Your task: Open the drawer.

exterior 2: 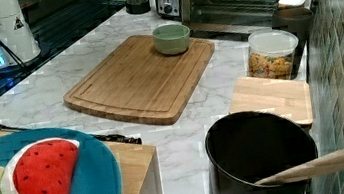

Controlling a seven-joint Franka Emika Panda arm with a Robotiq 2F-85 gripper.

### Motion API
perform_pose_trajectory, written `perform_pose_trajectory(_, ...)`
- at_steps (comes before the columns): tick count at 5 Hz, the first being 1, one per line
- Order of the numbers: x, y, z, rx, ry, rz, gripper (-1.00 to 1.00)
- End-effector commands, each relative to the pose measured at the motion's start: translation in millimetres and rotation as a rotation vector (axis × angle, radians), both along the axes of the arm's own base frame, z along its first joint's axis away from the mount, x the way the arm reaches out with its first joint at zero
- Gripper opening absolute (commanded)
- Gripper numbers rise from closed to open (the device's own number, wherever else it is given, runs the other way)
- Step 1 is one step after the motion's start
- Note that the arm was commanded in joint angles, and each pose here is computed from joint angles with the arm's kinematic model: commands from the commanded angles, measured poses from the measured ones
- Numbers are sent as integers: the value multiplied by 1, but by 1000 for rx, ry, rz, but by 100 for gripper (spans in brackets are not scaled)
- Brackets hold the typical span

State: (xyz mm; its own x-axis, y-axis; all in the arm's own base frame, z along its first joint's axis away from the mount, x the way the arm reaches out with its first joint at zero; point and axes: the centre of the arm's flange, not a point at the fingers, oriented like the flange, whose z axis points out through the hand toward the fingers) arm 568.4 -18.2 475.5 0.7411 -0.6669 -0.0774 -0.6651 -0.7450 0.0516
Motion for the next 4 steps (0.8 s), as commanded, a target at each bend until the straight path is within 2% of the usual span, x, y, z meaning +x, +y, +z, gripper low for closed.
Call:
perform_pose_trajectory(1, 0, 1, 0, 8, 0, -2, 100)
perform_pose_trajectory(2, -10, -20, -13, 58, -8, 121, 100)
perform_pose_trajectory(4, -49, -102, -38, 39, -50, 411, 100)
